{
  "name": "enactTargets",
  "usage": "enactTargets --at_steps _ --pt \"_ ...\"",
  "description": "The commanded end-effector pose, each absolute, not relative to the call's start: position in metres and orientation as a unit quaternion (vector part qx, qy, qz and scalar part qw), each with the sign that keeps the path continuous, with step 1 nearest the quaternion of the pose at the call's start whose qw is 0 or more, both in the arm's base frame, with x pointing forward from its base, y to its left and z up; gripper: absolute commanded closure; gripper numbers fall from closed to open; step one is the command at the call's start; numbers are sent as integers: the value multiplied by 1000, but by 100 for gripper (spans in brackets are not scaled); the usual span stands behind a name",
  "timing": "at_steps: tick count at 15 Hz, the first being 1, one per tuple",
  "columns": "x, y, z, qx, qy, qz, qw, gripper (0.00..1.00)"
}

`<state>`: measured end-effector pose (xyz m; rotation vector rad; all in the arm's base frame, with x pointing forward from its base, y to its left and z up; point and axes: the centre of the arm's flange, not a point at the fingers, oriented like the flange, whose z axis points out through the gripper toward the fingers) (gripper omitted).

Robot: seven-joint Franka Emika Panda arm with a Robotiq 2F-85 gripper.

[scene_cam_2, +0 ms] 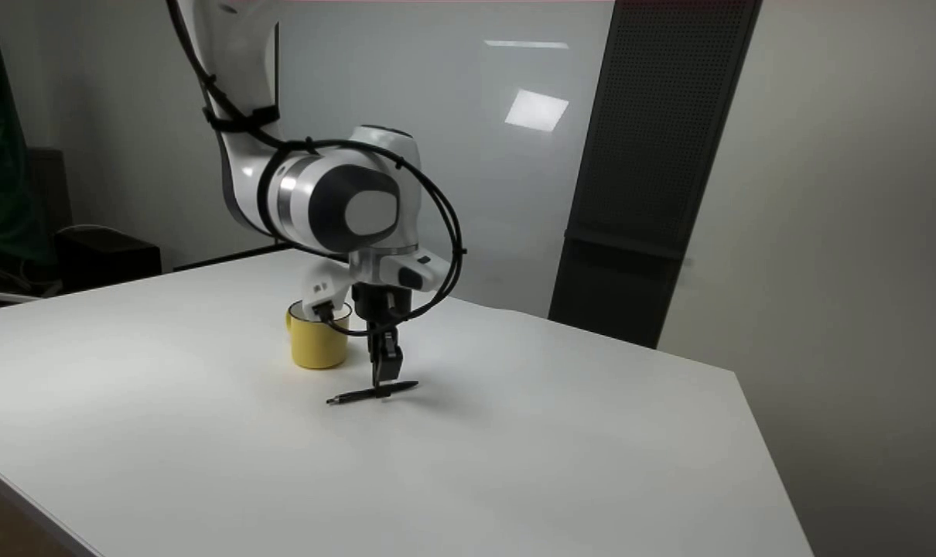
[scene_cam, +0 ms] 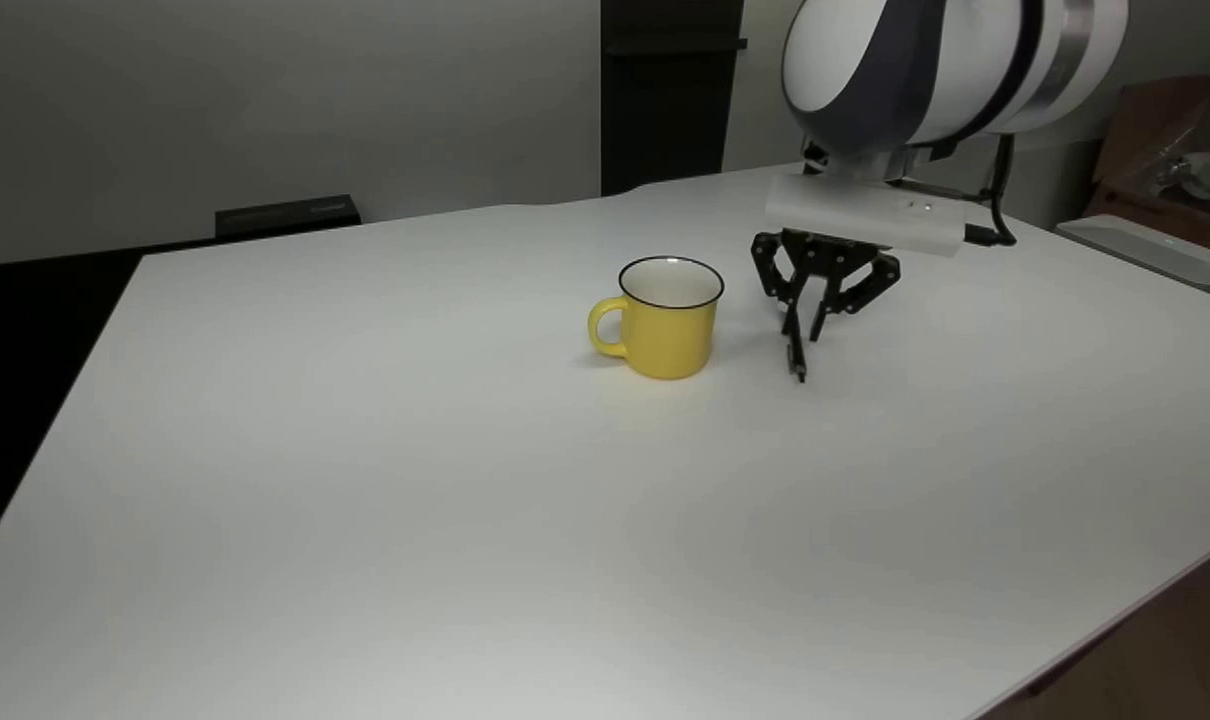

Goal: Pick up the pen from the table and put it in the yellow cup.

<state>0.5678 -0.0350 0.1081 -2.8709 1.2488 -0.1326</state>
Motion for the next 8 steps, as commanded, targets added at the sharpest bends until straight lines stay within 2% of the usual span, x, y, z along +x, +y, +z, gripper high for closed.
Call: enactTargets --at_steps 1,8 --pt "575 -41 107 -914 403 -45 16 100" --pt "575 -47 109 -911 411 -42 21 100"
